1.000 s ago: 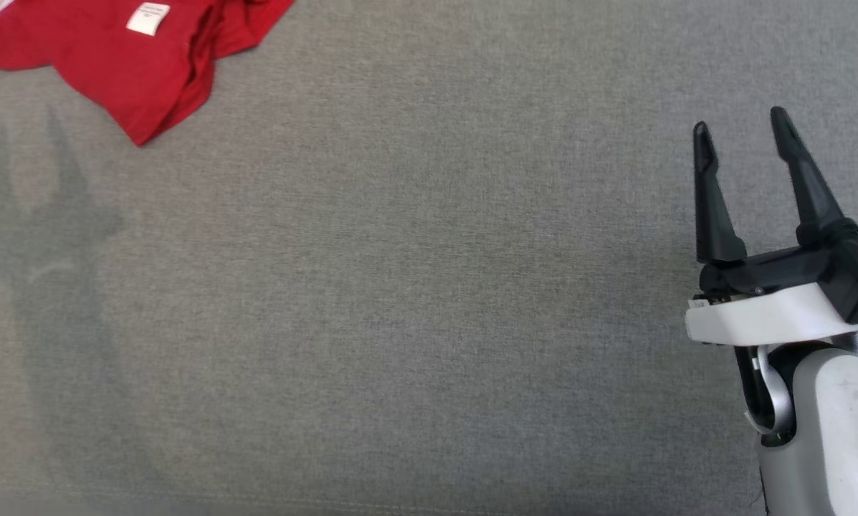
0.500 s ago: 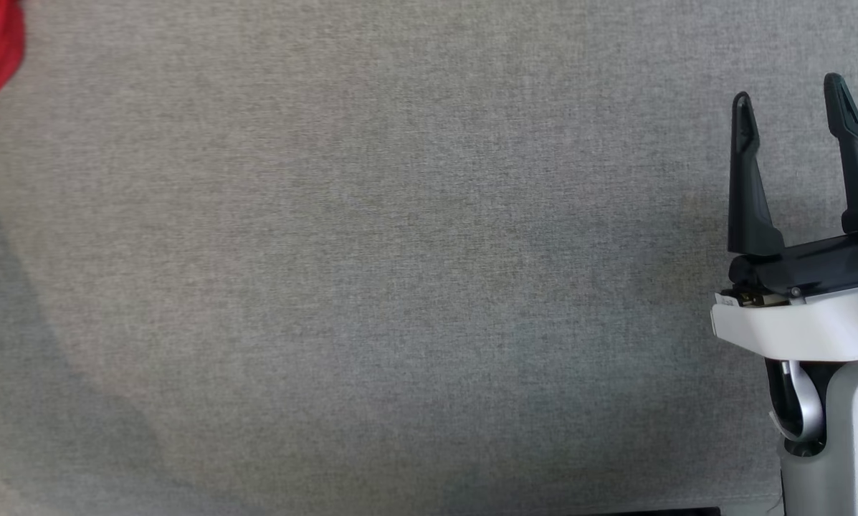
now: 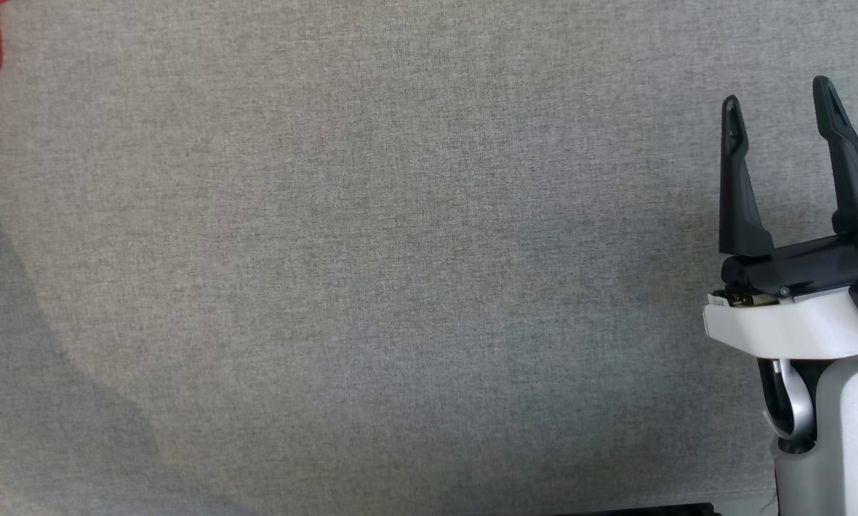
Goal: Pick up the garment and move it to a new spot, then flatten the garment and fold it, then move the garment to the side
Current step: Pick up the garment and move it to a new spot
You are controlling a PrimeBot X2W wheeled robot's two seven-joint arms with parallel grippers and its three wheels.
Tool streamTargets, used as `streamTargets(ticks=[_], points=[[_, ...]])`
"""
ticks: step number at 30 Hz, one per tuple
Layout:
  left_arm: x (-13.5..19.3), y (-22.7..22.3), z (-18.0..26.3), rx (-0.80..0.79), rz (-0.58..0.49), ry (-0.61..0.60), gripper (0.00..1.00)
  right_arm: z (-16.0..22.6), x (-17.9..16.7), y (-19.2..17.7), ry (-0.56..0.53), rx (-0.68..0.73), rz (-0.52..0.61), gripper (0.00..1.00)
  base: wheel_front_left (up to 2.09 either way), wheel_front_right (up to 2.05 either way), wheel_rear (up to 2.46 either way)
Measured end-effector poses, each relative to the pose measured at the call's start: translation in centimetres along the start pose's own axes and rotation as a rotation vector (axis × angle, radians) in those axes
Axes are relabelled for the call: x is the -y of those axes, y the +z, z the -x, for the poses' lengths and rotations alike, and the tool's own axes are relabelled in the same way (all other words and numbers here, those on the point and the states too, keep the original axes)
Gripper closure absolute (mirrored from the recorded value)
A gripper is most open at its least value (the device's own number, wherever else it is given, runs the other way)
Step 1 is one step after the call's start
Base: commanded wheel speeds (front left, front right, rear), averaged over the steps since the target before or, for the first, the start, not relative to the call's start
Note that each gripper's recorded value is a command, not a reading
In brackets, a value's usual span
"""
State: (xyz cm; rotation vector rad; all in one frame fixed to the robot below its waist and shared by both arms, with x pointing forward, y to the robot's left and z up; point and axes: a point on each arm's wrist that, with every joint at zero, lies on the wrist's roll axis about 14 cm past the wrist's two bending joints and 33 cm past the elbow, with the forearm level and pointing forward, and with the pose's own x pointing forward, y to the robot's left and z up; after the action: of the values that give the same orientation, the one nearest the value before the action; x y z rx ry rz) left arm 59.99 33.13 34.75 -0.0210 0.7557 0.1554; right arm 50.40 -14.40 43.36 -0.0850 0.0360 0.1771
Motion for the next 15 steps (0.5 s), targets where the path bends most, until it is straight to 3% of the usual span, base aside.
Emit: streamTargets(ticks=[8,15], points=[[-0.1,4.4,2.6,0.116,-0.034,-0.007,1.0,0.6,0.1,1.9,-0.005,0.048,-0.024,0.0,0.0,0.0,0.0],[2.9,10.6,7.0,0.286,-0.113,-0.081,1.0,2.0,1.0,4.4,-0.031,0.1,-0.044,0.0,0.0,0.0,0.0]])
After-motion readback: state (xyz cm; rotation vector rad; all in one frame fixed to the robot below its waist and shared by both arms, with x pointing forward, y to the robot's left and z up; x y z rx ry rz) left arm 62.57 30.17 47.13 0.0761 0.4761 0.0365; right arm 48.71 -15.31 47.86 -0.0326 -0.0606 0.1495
